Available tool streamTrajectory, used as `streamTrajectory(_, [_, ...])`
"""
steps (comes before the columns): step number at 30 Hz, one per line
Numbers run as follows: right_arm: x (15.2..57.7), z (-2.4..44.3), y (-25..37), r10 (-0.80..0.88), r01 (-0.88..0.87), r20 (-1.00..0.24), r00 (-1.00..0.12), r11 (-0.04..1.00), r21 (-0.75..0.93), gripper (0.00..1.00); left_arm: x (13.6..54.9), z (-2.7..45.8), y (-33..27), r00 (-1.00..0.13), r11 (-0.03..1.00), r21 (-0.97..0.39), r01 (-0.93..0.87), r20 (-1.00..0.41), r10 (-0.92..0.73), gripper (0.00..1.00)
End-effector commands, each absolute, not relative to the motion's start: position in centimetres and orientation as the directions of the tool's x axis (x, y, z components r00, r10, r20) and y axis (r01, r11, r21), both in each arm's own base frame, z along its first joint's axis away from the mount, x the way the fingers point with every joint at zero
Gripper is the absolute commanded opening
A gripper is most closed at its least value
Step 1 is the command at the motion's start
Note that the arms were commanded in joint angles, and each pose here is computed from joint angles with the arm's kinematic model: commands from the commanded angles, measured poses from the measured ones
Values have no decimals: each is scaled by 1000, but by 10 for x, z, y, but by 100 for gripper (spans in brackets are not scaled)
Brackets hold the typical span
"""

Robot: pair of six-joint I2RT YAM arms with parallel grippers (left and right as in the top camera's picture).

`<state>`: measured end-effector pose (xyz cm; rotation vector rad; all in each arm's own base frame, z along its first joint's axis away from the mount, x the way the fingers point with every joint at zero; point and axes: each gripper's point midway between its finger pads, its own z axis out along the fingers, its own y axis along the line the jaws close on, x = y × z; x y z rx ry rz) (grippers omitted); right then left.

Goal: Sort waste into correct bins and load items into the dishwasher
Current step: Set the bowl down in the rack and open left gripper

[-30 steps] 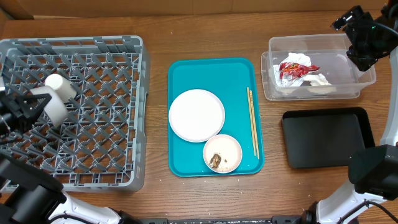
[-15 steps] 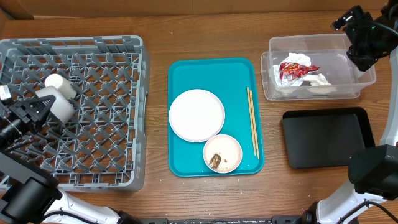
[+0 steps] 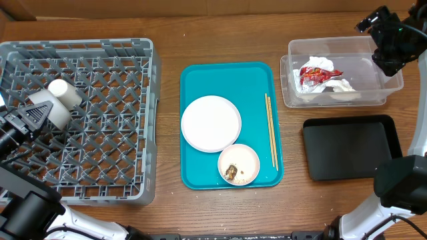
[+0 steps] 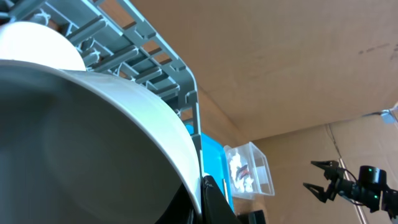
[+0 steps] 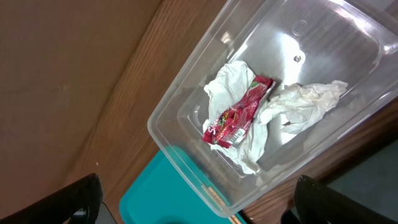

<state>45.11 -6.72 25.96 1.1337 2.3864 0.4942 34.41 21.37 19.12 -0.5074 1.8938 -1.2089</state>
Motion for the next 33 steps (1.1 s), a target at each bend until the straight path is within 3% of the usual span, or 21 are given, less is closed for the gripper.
streamTrajectory(1, [453,271,-70,793,617,-264,-549,597,513,100,347,184,217,-570,417,-901,116,-404,-715,4])
streamTrajectory(11, [453,271,-70,793,617,-264,-549,597,513,100,342,166,217,-614,444,-895,40,-373,-696,4])
streamTrajectory(22, [453,271,-70,793,617,-264,-549,597,513,100,303,121,247,-610,395,-851,-347,-116,-784,23])
streamTrajectory(23, [453,271,-70,793,617,-264,-549,597,513,100,298,119,250,-598,381,-845,-376,-93,-796,30])
streamTrajectory(26, [453,271,-70,793,617,-264,-549,597,513,100,286,116,258,-565,342,-836,-429,-46,-823,78])
streamTrajectory(27, [453,271,-70,793,617,-264,-549,597,513,100,284,116,259,-557,329,-837,-438,-35,-830,86])
streamTrajectory(29, [453,271,-70,793,617,-264,-549,597,513,100,279,115,261,-534,297,-829,-474,2,-846,94])
streamTrajectory(33, [453,271,-70,793,617,-264,-549,597,513,100,267,107,267,-513,295,-754,-587,65,-856,95])
